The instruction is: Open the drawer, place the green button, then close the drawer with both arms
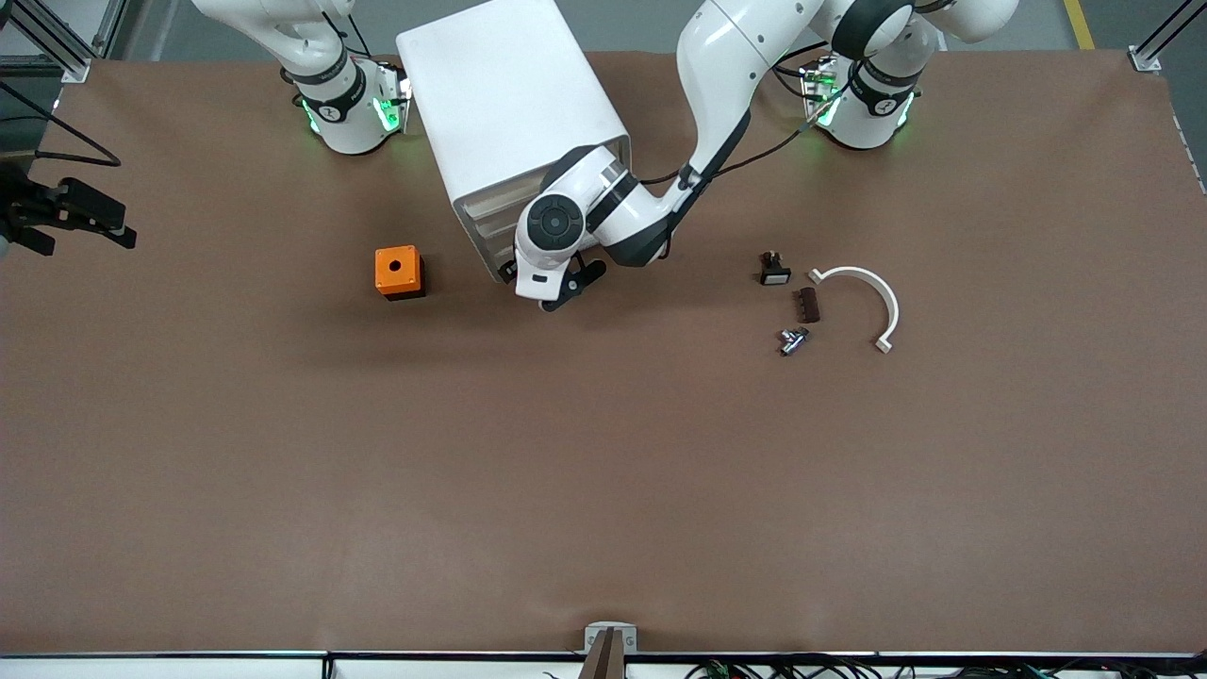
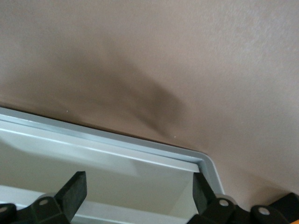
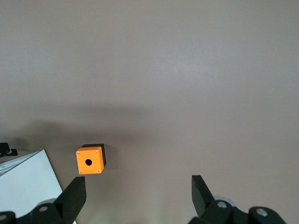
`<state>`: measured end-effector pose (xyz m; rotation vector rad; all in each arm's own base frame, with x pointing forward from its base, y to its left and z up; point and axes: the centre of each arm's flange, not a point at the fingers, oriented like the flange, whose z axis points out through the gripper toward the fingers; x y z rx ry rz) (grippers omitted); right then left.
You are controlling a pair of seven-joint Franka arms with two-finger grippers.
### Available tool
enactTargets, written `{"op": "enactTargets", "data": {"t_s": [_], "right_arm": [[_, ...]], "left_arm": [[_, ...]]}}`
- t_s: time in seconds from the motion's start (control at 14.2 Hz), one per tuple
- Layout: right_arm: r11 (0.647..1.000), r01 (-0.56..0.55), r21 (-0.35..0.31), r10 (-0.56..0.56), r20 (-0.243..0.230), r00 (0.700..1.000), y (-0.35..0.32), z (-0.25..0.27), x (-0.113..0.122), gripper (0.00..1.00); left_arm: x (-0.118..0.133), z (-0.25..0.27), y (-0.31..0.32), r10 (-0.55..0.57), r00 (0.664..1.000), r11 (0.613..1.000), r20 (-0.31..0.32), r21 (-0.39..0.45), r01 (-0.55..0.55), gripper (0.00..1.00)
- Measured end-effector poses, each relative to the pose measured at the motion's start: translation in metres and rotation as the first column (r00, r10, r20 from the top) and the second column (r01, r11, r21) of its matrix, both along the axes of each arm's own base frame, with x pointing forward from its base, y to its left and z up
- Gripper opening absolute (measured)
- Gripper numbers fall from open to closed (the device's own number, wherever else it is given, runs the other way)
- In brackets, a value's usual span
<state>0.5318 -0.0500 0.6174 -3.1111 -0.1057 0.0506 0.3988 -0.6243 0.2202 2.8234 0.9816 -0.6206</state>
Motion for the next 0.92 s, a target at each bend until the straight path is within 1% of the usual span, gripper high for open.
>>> {"op": "enactTargets", "data": {"t_s": [0.07, 0.14, 0.28, 0.42, 0.56, 0.63, 0.77, 0.92], "right_arm": [[1.0, 0.0, 0.0, 0.0, 0.002, 1.0, 0.0, 0.001, 0.0, 1.0], [1.0, 0.0, 0.0, 0.0, 0.003, 1.0, 0.0, 0.001, 0.0, 1.0], [1.0, 0.0, 0.0, 0.0, 0.006, 1.0, 0.0, 0.002, 0.0, 1.0], [1.0, -0.001, 0.0, 0.001, 0.008, 1.0, 0.0, 0.002, 0.0, 1.0], [1.0, -0.001, -0.001, 0.001, 0.01, 1.0, 0.0, 0.002, 0.0, 1.0], [1.0, -0.001, -0.002, 0.001, 0.01, 1.0, 0.0, 0.002, 0.0, 1.0], [1.0, -0.001, -0.008, 0.002, 0.012, 1.0, 0.0, 0.003, 0.0, 1.0], [1.0, -0.002, -0.012, 0.002, 0.016, 1.0, -0.001, 0.003, 0.0, 1.0]], "left_arm": [[0.011, 0.002, 0.006, 0.011, 1.0, 1.0, 0.013, 0.004, -0.011, 1.0], [0.026, 0.007, 0.016, 0.016, 0.999, 1.0, 0.042, 0.016, -0.017, 1.0], [0.067, 0.029, 0.044, 0.017, 0.992, 0.998, 0.124, 0.05, -0.023, 1.0], [0.115, 0.073, 0.082, 0.043, 0.981, 0.998, 0.189, 0.042, -0.052, 1.0], [0.155, 0.13, 0.131, 0.024, 0.975, 0.999, 0.219, 0.02, -0.029, 1.0], [0.17, 0.16, 0.158, 0.011, 0.973, 1.0, 0.23, 0.012, -0.015, 1.0], [0.191, 0.211, 0.212, -0.027, 0.97, 1.0, 0.241, 0.006, 0.026, 1.0], [0.204, 0.243, 0.265, -0.088, 0.97, 0.996, 0.226, 0.012, 0.088, 1.0]]}}
